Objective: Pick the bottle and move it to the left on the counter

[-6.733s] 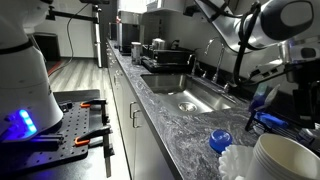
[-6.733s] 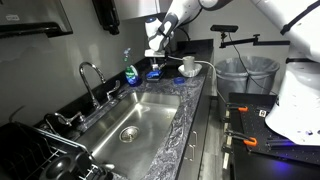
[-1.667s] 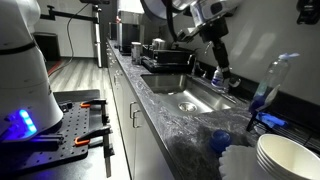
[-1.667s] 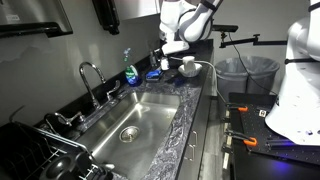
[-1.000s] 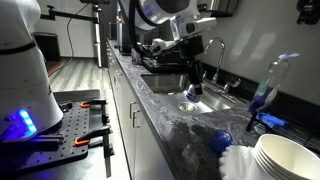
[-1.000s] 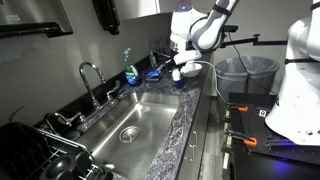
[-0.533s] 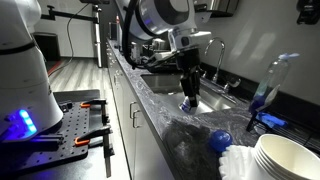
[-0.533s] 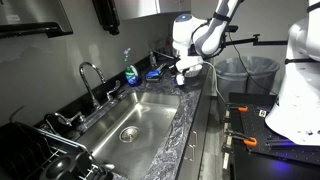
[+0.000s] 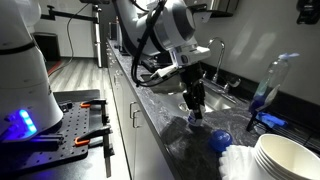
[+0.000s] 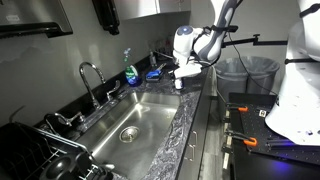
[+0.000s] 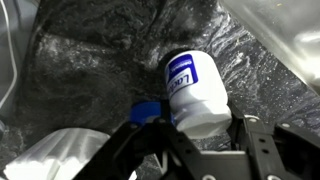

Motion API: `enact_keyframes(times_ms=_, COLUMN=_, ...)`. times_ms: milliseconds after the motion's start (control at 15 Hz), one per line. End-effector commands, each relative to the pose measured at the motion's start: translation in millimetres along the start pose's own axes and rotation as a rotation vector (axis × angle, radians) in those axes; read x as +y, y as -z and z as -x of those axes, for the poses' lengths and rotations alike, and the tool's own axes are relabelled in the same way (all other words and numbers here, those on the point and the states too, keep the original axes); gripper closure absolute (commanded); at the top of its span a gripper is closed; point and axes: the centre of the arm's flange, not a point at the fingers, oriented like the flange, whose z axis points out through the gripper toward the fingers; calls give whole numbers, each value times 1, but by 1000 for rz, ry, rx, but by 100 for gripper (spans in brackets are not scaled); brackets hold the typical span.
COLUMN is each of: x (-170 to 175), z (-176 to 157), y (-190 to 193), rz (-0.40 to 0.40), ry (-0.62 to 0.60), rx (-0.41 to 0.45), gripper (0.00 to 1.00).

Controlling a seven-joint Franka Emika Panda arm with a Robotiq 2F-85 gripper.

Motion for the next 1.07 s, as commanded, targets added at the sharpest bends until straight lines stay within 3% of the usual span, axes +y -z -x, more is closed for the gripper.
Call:
enact_keyframes(times_ms=0, x=-6, z=8, y=-20, rz=-34, ry=-29, rx=59, gripper=72)
enact_keyframes(times_ms=467, x=-13, z=15, y=-30, rz=-36, ry=-15, rx=70, gripper=72)
enact_keyframes(times_ms=533, x=-13, z=13, y=-30, rz=-38, ry=-17, rx=71, gripper=63)
enact_keyframes(times_ms=600, x=-14, z=13, y=-28, rz=-41, ry=-23, rx=73, gripper=22)
enact_keyframes(times_ms=667, x=-14, z=12, y=-26, rz=-45, ry=-31, rx=77, gripper=21)
enact_keyframes(times_ms=867, x=-10, z=9, y=-10, rz=-59, ry=-38, rx=83, gripper=0)
enact_keyframes(times_ms=1000, x=-6, z=5, y=8, rz=-74, ry=-25, rx=90, gripper=0)
